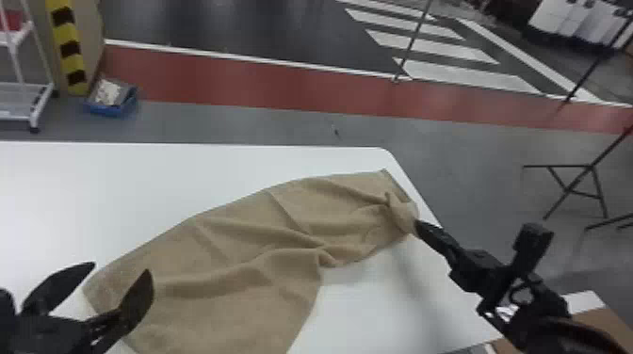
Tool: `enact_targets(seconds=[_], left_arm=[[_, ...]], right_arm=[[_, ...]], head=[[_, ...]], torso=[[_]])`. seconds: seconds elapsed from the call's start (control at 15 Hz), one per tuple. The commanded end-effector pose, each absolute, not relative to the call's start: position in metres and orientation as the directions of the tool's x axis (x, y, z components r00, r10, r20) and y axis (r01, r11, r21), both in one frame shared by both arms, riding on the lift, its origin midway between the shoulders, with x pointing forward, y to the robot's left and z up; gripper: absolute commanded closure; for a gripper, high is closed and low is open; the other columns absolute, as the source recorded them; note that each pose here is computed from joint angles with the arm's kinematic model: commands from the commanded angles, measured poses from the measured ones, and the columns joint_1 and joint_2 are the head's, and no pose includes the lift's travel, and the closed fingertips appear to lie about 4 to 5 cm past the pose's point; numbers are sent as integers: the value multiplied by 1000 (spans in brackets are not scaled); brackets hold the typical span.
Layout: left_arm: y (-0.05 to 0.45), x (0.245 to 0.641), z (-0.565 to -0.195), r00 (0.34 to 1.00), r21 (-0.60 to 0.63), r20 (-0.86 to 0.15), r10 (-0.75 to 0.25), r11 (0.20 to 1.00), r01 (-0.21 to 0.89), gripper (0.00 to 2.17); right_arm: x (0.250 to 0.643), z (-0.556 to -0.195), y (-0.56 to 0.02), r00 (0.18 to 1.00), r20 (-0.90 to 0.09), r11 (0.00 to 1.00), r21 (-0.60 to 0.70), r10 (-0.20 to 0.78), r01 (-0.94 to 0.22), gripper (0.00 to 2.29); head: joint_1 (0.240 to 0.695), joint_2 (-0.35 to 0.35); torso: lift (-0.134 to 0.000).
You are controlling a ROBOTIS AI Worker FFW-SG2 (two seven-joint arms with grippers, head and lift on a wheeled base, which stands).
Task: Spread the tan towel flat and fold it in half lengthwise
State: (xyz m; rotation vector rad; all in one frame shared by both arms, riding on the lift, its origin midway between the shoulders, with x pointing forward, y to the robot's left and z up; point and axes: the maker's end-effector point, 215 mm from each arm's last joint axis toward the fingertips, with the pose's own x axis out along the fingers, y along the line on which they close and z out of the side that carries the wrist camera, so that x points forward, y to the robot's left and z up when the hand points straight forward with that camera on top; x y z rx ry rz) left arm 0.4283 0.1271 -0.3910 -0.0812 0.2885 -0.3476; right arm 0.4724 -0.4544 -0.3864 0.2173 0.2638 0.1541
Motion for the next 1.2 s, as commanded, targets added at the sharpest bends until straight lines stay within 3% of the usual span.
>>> enact_targets(seconds=[0.0, 0.13, 0.27, 0.4, 0.73, 0.93, 1.0, 1.13], left_arm=[[127, 409, -403, 883, -131, -303, -360, 933, 335, 269], [119, 384, -415, 844, -131, -366, -392, 920, 370, 269], [105, 352, -432, 761, -155, -465, -452, 888, 433, 272], [89, 338, -428, 728, -180, -472, -496, 863, 471, 272], [50, 335, -446, 697, -166, -480, -533, 835, 524, 336], [48, 341, -460, 708, -105, -498, -501, 845, 524, 340], [52, 343, -462, 712, -95, -502, -490, 850, 518, 589], [57, 345, -464, 717, -87, -507, -479, 855, 511, 869]], right_arm=[[470, -392, -457, 952, -250, 965, 237, 175, -115, 1328], [472, -395, -455, 952, -250, 963, 242, 178, -116, 1328], [476, -396, -453, 953, -244, 962, 244, 180, -119, 1328], [479, -397, -452, 953, -241, 961, 247, 182, -121, 1328], [478, -398, -455, 955, -240, 962, 248, 174, -113, 1328], [476, -395, -459, 957, -235, 962, 250, 172, -112, 1328], [476, -395, -459, 957, -234, 960, 255, 174, -112, 1328], [476, -394, -460, 958, -231, 960, 258, 172, -110, 1328]], head=[[695, -350], [695, -350], [695, -350], [695, -350], [695, -350], [695, -350], [695, -350], [695, -350]], torso=[[-128], [-128], [-128], [-128], [-128], [-128], [-128], [-128]])
